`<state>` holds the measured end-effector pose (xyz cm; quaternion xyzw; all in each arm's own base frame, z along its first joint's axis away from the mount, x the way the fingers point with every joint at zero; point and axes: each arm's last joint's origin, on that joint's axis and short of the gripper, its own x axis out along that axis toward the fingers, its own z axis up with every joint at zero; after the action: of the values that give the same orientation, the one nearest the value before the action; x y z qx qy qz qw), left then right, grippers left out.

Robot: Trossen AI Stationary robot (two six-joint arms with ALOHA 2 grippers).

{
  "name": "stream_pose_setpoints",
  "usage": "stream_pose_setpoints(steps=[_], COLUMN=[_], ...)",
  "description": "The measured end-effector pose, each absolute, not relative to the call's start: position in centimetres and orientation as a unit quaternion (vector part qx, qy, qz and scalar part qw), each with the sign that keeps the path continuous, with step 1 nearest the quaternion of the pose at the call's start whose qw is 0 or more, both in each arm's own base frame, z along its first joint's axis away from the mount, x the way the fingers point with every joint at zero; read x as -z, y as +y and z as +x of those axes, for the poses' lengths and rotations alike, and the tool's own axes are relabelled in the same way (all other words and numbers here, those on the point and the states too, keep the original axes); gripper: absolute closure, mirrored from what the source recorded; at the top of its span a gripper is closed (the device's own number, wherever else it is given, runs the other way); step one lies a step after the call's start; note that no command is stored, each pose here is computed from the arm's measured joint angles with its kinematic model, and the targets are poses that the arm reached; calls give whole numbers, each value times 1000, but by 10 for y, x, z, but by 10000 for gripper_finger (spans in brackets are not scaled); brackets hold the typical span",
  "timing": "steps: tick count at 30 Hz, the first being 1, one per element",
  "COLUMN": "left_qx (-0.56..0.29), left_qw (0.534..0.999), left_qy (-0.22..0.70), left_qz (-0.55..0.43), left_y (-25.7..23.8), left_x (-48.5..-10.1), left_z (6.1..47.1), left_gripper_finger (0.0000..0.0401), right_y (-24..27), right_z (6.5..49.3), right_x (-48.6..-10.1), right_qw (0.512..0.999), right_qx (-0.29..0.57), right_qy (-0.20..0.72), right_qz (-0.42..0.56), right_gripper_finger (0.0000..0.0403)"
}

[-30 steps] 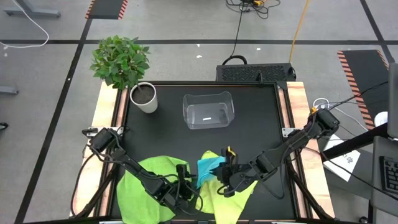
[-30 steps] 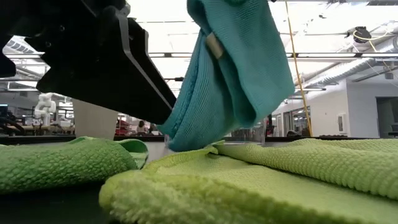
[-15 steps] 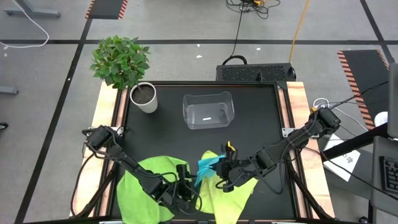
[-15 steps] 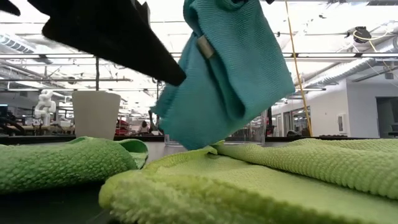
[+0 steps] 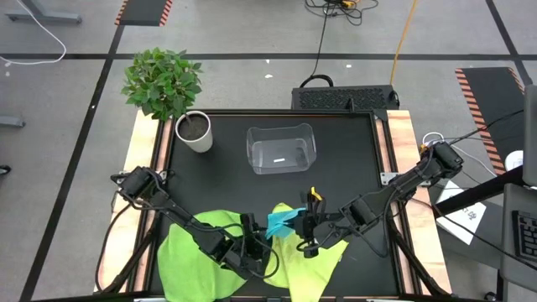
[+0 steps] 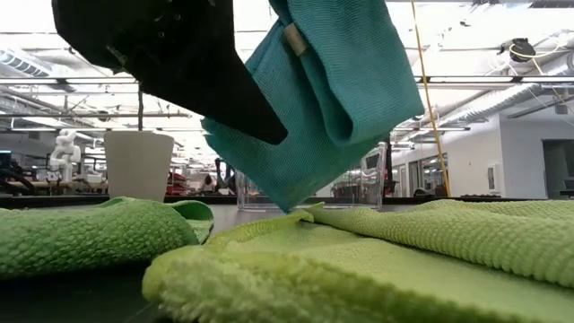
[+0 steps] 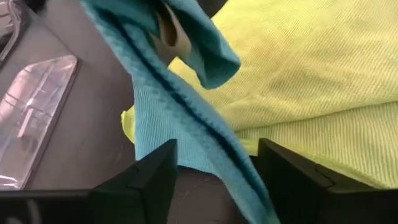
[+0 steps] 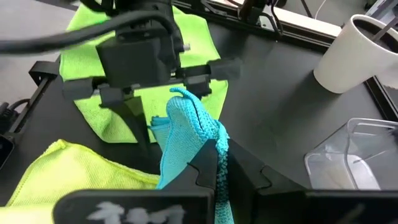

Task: Fold microfiber towels
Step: Fold the blue towel

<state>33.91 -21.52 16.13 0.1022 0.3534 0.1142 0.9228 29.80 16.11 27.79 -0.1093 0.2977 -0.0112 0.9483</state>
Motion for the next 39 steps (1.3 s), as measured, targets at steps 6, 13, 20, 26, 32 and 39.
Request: stream_pose_setpoints(steps=[6, 13, 20, 26, 32, 39], left_qx=[-113, -138, -175, -194, -218, -232], left_qw=[917, 896, 894, 900, 902, 900], left_qy=[356, 390, 379, 357, 337, 337], left_qz=[136, 160, 164, 157, 161, 153], left_y=[-217, -208, -198, -186, -180, -171], left_x=[-161, -165, -190, -216, -225, -225], left_z=[336, 325, 313, 308, 308, 314], left_gripper_finger=[289, 389, 397, 398, 399, 400], right_y=[161, 162, 171, 180, 185, 182], right_z=[297, 294, 287, 282, 279, 283], right_x=[-276, -274, -272, -272, -267, -253], right_qw=[945, 940, 937, 936, 938, 949], right_qx=[7, 0, -17, -37, -45, -46], right_qy=[308, 323, 329, 331, 325, 294], right_qz=[-113, -113, -113, -115, -115, -100], right_gripper_finger=[395, 395, 393, 390, 390, 390])
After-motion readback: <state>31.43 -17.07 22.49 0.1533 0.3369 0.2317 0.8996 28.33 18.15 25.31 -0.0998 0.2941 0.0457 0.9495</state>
